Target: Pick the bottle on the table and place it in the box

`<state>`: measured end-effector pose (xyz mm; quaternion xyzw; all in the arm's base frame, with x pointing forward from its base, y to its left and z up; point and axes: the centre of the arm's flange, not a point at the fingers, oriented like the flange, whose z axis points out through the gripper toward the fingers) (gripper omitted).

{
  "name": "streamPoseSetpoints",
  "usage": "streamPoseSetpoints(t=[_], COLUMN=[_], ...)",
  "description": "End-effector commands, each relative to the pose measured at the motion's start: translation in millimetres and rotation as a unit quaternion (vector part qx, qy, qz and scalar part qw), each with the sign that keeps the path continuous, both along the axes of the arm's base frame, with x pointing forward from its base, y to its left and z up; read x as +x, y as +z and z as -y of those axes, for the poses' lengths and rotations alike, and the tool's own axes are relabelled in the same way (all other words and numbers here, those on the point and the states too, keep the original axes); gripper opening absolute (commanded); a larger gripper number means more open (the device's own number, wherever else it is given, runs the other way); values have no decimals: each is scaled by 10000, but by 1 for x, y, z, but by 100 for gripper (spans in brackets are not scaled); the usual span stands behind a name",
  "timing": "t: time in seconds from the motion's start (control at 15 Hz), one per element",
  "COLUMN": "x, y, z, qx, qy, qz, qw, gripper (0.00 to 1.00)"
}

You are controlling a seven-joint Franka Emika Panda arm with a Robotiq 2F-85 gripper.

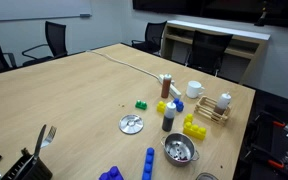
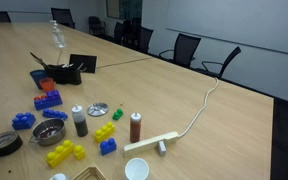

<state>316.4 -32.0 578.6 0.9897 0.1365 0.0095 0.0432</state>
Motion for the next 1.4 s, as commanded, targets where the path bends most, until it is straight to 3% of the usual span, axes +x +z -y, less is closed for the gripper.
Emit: streamPoseSetpoints(t=[0.0,0.47,1.0,1.07,1.33], x=[0,37,107,91,103], y=[0,-26,-100,-96,-105], z=[0,-36,-133,-127,-134], qx=[0,-163,207,92,108], qy=[0,578,1592,1394,1500], qz=[3,-255,-173,-153,-181], qw=[10000,9979,9869,9901,9885], gripper=[100,100,100,100,100])
